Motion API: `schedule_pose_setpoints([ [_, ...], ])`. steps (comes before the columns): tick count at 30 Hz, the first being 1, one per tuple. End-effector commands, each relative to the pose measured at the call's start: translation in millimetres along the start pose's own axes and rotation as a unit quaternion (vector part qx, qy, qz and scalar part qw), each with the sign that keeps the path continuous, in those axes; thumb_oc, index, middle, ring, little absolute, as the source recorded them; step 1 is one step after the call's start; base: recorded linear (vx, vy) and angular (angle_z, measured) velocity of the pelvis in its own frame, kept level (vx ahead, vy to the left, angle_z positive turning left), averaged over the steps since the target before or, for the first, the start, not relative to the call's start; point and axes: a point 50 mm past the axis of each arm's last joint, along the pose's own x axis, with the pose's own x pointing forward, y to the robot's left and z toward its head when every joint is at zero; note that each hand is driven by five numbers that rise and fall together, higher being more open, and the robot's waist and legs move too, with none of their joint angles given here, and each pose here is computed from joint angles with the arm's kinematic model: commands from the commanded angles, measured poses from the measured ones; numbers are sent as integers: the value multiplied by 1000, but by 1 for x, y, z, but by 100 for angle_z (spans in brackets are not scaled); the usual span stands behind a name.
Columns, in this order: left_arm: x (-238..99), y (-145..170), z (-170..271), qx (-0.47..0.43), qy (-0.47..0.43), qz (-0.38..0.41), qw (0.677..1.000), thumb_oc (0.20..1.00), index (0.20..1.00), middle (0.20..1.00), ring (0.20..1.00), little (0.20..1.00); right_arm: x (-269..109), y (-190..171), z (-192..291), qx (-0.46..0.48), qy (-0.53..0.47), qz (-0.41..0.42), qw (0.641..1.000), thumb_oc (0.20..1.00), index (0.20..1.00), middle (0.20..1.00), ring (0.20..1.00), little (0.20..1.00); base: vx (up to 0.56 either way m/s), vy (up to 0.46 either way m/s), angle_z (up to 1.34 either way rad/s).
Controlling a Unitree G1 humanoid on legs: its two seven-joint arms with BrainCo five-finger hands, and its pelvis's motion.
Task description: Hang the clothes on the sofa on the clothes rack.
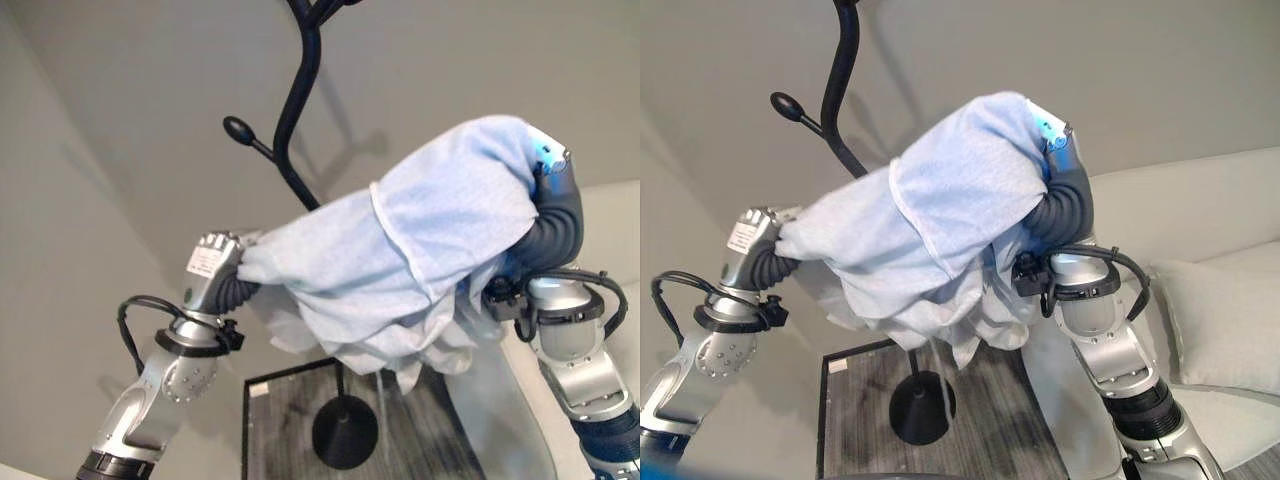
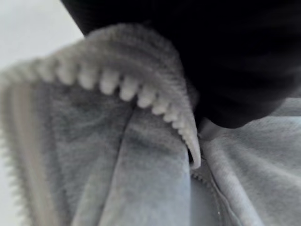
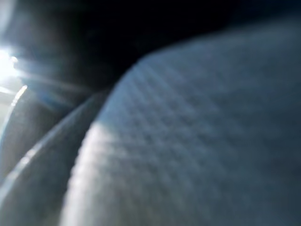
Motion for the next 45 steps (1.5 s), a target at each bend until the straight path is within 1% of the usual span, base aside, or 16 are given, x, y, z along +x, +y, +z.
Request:
schedule_pose_setpoints([
  [1, 25, 23, -5, 50, -36, 54, 997, 200, 200, 200, 200, 200, 19, -8, 15, -18, -64, -46, 997, 200, 200, 200, 200, 200, 0, 0, 0],
  [6, 37, 16, -21, 50, 4, 66, 997, 200, 200, 200, 200, 200, 31, -1, -9, -31, -25, -32, 999, 200, 200, 200, 200, 200, 0, 0, 0],
  [12, 52, 4, -39, 60, 34, 49, 996, 200, 200, 200, 200, 200, 47, 8, -44, -63, 30, -7, 998, 200, 200, 200, 200, 200, 0, 0, 0],
  [15, 60, 2, -42, 61, 39, 50, 996, 200, 200, 200, 200, 200, 56, 9, -52, -75, 36, -5, 997, 200, 200, 200, 200, 200, 7, -7, 7],
  [22, 86, -9, -50, 58, 62, 46, 995, 200, 200, 200, 200, 200, 81, 18, -84, -133, 86, 11, 987, 200, 200, 200, 200, 200, 11, -7, 6],
  [26, 106, -7, -47, 59, 58, 59, 995, 200, 200, 200, 200, 200, 98, 6, -94, -167, 103, -18, 980, 200, 200, 200, 200, 200, -7, -5, 8],
  [31, 119, -6, -43, 53, 51, 65, 995, 200, 200, 200, 200, 200, 110, -12, -102, -197, 120, -51, 972, 200, 200, 200, 200, 200, 0, -22, 18],
  [32, 116, -12, -43, 39, 59, 57, 996, 200, 200, 200, 200, 200, 100, -16, -116, -192, 160, -55, 967, 200, 200, 200, 200, 200, 28, -24, 13],
  [33, 116, -12, -43, 39, 59, 57, 996, 200, 200, 200, 200, 200, 100, -16, -117, -191, 160, -55, 967, 200, 200, 200, 200, 200, 35, -31, 12],
  [37, 102, -23, -52, 33, 88, 32, 995, 200, 200, 200, 200, 200, 72, -6, -140, -187, 223, -25, 956, 200, 200, 200, 200, 200, 20, -15, 3],
  [38, 102, -23, -52, 33, 88, 32, 995, 200, 200, 200, 200, 200, 72, -6, -140, -187, 223, -25, 957, 200, 200, 200, 200, 200, 0, 0, 0],
  [42, 91, -36, -53, -2, 110, 14, 994, 200, 200, 200, 200, 200, 43, 6, -157, -173, 279, 5, 945, 200, 200, 200, 200, 200, -3, -9, 0],
  [43, 90, -36, -53, -3, 111, 14, 994, 200, 200, 200, 200, 200, 43, 6, -157, -173, 279, 5, 944, 200, 200, 200, 200, 200, -2, -57, 6],
  [44, 79, -48, -53, -32, 127, -3, 991, 200, 200, 200, 200, 200, 27, 11, -165, -161, 308, 16, 937, 200, 200, 200, 200, 200, 3, -39, 8],
  [45, 78, -48, -53, -32, 127, -3, 991, 200, 200, 200, 200, 200, 27, 11, -165, -161, 309, 16, 937, 200, 200, 200, 200, 200, 3, -39, 10],
])
